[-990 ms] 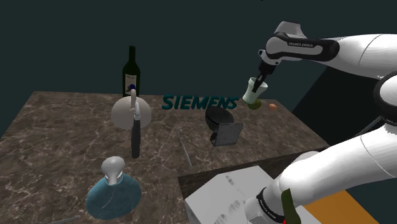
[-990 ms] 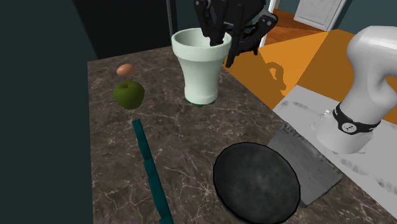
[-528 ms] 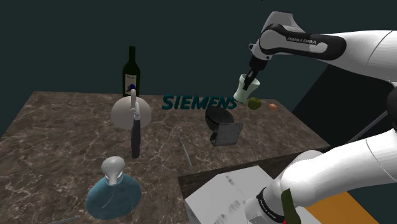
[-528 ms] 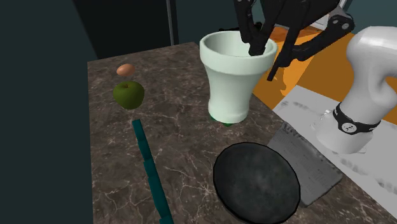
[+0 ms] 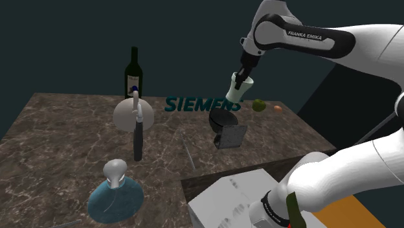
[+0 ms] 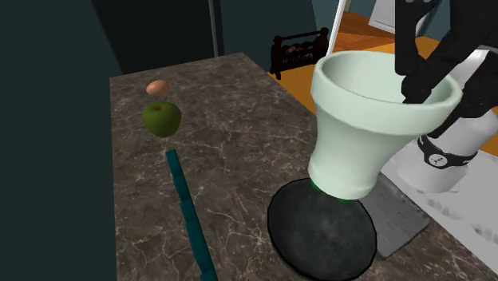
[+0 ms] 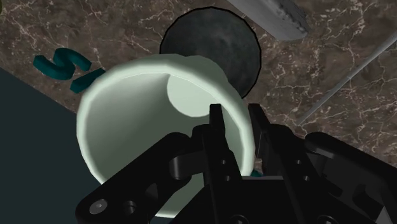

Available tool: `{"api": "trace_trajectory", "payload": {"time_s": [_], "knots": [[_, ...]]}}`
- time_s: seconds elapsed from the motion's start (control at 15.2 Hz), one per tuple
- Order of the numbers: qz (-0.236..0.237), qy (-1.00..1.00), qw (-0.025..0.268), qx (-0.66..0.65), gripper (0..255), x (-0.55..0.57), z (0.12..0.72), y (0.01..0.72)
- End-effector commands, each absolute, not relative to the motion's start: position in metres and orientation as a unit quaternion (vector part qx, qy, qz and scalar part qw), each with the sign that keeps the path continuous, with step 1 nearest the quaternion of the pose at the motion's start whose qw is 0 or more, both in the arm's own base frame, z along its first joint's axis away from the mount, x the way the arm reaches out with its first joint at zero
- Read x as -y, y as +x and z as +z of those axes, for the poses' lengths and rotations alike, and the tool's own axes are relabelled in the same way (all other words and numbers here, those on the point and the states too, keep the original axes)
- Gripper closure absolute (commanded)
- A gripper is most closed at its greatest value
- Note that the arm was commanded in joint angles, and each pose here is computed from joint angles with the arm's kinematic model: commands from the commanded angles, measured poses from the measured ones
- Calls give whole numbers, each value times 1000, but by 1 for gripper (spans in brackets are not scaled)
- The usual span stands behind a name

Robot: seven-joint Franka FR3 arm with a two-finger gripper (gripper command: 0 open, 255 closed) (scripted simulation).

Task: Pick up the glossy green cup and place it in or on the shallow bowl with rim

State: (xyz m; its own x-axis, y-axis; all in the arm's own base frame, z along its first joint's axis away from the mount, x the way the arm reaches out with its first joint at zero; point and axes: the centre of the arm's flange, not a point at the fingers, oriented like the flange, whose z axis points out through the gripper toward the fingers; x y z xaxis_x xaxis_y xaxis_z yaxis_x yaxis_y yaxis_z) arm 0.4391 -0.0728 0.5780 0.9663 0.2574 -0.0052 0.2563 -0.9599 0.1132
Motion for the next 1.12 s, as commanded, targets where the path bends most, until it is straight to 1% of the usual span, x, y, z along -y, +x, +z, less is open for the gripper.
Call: {"api": "trace_trajectory", "payload": {"time_s": [0.0,1.06], "knots": [[5,990,56,-129,255,66,571,441],[5,990,56,-129,255,66,487,441]]}}
